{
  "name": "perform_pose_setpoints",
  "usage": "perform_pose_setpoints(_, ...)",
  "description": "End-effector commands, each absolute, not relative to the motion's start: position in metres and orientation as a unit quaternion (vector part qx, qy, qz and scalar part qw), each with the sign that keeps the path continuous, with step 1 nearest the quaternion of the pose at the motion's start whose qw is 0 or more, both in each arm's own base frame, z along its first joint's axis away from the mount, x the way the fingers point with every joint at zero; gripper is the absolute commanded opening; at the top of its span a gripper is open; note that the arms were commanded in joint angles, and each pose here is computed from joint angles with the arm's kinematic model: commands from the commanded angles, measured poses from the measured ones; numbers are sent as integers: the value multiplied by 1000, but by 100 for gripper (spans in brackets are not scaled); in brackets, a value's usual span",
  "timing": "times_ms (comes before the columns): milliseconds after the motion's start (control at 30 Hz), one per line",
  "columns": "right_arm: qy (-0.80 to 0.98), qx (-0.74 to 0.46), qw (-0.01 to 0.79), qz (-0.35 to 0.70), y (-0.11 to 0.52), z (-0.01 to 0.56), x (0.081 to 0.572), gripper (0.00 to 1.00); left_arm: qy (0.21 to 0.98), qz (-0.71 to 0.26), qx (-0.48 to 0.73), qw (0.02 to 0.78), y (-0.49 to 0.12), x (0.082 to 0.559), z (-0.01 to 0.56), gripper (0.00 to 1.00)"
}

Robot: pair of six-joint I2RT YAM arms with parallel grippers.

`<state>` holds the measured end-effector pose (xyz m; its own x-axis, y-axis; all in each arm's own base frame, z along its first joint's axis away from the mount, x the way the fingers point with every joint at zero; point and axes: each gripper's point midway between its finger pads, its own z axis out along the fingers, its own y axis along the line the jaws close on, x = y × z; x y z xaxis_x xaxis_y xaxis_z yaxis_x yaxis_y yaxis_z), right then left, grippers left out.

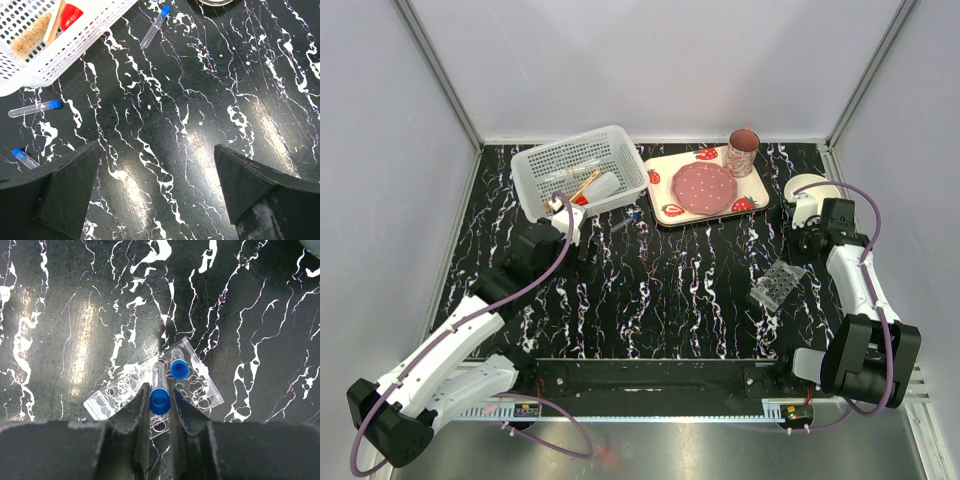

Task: Organize the chemistry lab equipment

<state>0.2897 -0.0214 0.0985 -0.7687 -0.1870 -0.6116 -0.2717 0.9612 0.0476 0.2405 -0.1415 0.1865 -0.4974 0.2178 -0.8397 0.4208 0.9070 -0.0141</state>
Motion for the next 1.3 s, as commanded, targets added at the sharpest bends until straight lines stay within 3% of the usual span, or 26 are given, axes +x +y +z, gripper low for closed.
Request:
perform_pose_setpoints(0,933,-129,329,71,-20,101,295,20,850,-104,183,483,-141,247,192,99)
perform_pose_setpoints(733,941,-129,298,97,-14,81,292,26,853,-104,186,476,-142,247,188,99)
perform_pose_setpoints(1067,931,-147,320,93,-10,101,284,46,853,-107,188,476,-143,246,188,99)
perform_pose_setpoints(1267,904,-161,392,59,-12,152,283,61,848,-116,191,480,-146,245,191,99)
